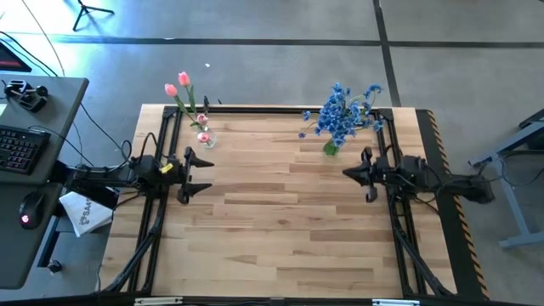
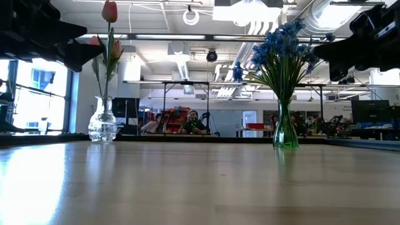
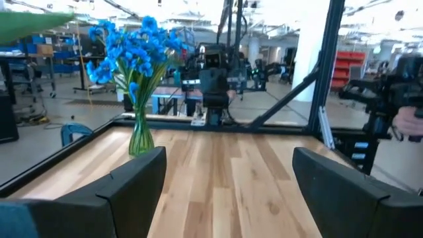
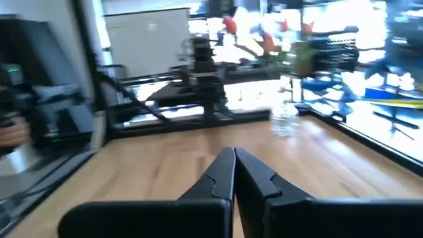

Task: Sort flowers into vase by color
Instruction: Return to Home Position

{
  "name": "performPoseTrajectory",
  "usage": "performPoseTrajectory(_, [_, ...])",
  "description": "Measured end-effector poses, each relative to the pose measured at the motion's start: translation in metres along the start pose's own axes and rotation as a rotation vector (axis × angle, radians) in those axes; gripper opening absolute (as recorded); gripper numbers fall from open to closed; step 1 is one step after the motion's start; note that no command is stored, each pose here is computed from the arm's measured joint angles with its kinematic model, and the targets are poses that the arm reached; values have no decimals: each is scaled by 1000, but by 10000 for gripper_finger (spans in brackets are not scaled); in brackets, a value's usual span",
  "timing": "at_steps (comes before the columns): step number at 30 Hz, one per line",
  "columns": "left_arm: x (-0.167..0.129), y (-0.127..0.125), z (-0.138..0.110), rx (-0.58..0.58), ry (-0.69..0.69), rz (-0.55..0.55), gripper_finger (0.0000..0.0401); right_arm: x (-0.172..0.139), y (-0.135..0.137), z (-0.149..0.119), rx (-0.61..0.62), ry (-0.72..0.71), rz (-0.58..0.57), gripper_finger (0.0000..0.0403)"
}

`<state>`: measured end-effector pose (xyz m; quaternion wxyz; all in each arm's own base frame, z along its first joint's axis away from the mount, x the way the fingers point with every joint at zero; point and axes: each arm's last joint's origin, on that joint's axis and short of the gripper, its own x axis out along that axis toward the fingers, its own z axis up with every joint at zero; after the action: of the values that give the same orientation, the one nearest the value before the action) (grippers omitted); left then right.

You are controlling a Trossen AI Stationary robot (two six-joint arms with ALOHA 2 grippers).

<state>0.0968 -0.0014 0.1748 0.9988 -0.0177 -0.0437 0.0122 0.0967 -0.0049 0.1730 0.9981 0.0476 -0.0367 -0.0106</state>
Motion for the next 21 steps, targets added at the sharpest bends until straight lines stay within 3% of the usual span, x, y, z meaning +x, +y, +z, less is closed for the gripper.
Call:
performPoseTrajectory(3, [0,1,-2,13,16,11,314,0,-6,0,38,4,-3,0])
performPoseTrajectory(11, [0,6,-6,-35,63,69,314,-1,-4,0,133,27,154,0])
performPoseTrajectory(17, [2,6,-8,-53,84,79,313,0,-1,-1,156,42,167,0])
performPoseTrajectory(21, [2,6,-9,-31,91,79,271,0,-1,-1,103,37,174,0])
